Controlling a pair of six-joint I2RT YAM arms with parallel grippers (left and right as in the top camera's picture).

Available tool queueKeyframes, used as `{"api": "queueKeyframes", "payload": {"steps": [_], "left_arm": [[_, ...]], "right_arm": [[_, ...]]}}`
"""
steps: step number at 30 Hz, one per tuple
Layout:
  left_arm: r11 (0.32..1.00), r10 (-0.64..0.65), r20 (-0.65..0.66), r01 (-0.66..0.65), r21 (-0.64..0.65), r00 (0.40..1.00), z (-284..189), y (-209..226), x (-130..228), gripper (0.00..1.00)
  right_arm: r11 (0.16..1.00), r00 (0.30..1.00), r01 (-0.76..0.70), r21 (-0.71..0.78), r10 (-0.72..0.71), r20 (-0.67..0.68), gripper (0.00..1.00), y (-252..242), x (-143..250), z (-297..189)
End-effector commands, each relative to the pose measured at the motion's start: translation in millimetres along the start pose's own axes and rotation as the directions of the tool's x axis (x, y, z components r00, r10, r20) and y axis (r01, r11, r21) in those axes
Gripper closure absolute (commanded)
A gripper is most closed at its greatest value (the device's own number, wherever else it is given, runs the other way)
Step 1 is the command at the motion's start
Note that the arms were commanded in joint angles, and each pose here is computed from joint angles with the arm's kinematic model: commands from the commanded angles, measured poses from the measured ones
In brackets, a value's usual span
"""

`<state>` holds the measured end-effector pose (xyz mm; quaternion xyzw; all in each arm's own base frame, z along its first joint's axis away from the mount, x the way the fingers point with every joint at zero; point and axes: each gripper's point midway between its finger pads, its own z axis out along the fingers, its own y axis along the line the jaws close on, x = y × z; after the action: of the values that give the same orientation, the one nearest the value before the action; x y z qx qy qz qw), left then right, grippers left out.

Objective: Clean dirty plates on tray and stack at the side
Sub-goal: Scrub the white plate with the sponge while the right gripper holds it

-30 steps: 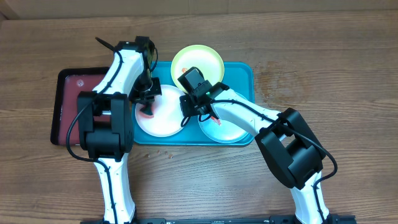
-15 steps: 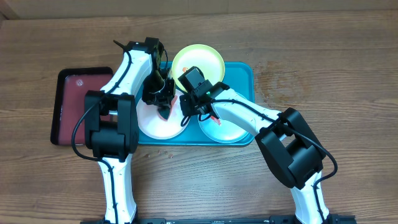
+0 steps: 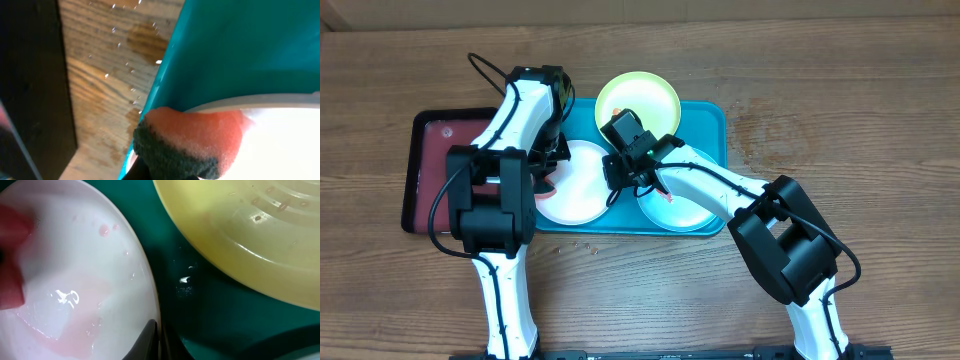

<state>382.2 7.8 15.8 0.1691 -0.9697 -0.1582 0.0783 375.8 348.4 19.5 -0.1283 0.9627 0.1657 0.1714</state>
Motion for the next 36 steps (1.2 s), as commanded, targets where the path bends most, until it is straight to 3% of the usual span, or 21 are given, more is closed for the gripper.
{"api": "queueKeyframes", "payload": {"steps": [1, 6, 10, 25, 32, 34, 36], "left_arm": [[0.988, -0.002, -0.036, 0.008, 0.156, 0.999, 5.9, -18.9, -5.6, 0.96], [0.829, 0.247, -0.011, -0.205, 0.521, 0.969, -19.2, -86.1, 10.9, 0.96], [0.741, 0.337, 0.014, -0.274, 0.614, 0.941, -32.2, -106.3, 24.8, 0.96], [0.74, 0.356, 0.018, -0.293, 0.606, 0.934, -32.9, -110.0, 29.1, 0.96], [0.753, 0.391, -0.05, -0.288, 0.591, 0.919, -24.7, -112.2, 52.4, 0.96], [0.778, 0.408, -0.071, -0.306, 0.548, 0.91, -14.8, -109.6, 60.8, 0.96], [0.848, 0.37, -0.098, -0.293, 0.442, 0.924, -0.8, -96.8, 60.1, 0.96]], "right_arm": [[1.0, 1.0, 0.001, 0.015, -0.002, 0.017, 0.96, -3.9, -8.2, -0.7], [1.0, 1.0, 0.0, 0.011, -0.001, 0.015, 0.96, -3.3, -7.9, -0.6], [0.998, 0.998, -0.068, -0.014, 0.068, -0.001, 0.96, -0.7, -2.6, 3.8], [0.996, 0.994, -0.084, -0.028, 0.082, -0.065, 0.92, -3.4, 15.6, 26.5], [0.996, 0.995, -0.084, -0.028, 0.082, -0.063, 0.93, -3.4, 15.1, 26.5], [0.996, 0.995, -0.083, -0.03, 0.082, -0.061, 0.93, -3.1, 14.5, 26.5], [0.996, 0.995, -0.083, -0.03, 0.081, -0.061, 0.95, -3.0, 14.4, 26.5]]}}
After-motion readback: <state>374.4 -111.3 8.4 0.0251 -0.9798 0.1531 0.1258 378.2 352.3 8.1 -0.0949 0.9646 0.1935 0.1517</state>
